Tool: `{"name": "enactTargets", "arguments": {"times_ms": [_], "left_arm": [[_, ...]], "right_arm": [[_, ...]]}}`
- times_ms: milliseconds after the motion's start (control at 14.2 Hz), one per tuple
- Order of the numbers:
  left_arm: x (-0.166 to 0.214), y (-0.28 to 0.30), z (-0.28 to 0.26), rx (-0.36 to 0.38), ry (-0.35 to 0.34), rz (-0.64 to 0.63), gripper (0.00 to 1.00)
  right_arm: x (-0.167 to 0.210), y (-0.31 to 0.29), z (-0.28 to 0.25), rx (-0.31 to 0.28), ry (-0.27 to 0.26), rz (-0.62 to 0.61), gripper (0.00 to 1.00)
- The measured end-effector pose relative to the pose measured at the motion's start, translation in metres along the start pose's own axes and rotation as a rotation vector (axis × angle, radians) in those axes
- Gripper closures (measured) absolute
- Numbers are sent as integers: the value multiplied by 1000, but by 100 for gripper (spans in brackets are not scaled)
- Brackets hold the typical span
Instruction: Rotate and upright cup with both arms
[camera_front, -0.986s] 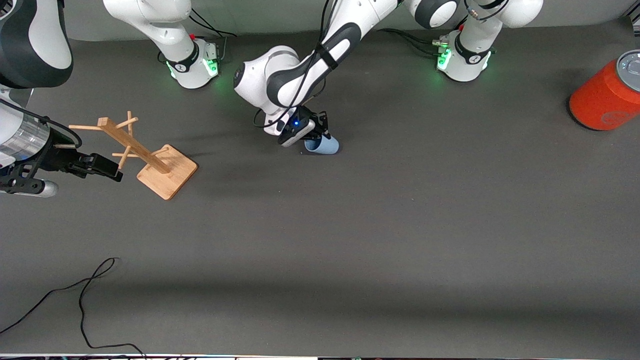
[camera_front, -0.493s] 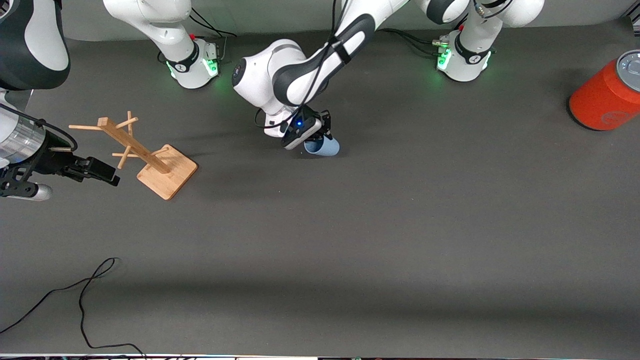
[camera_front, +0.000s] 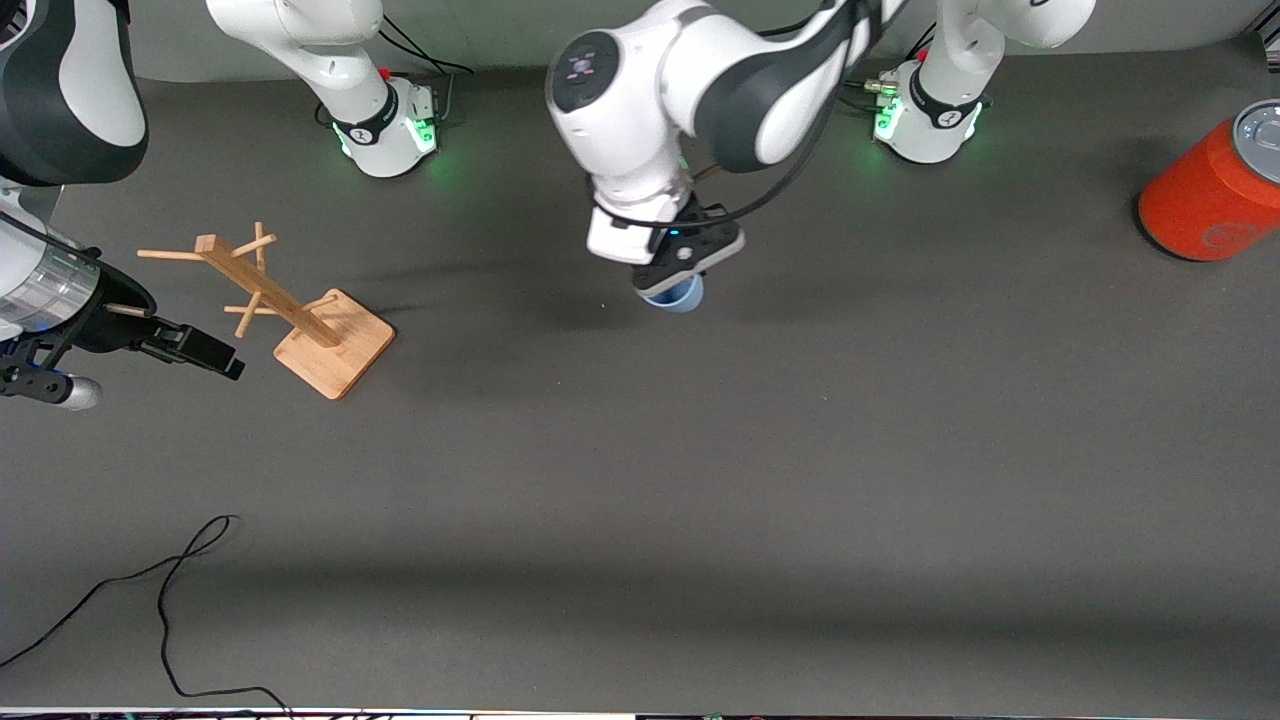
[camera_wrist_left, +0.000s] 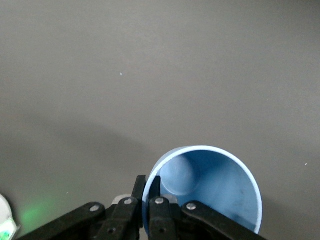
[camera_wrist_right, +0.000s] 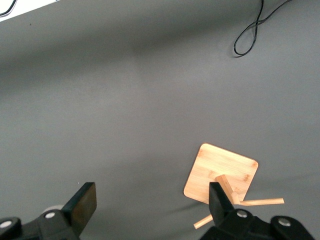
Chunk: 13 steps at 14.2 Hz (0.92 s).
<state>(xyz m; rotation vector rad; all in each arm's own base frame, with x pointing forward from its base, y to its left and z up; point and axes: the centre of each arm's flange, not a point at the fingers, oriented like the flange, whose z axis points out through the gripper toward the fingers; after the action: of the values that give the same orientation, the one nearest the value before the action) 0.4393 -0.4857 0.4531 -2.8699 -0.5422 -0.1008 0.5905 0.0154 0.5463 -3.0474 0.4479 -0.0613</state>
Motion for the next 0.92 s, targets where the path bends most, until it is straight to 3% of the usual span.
{"name": "enactTargets", "arguments": {"times_ms": [211, 493, 915], "left_arm": [[-9, -21, 77, -95, -26, 32, 94], [-7, -32, 171, -165, -100, 55, 94], [7, -23, 213, -192, -102, 62, 94]], "right_arm": [[3, -9, 3, -56, 41, -40, 0], [2, -13, 2, -64, 48, -45, 0], [3, -12, 1, -64, 50, -43, 0]]}}
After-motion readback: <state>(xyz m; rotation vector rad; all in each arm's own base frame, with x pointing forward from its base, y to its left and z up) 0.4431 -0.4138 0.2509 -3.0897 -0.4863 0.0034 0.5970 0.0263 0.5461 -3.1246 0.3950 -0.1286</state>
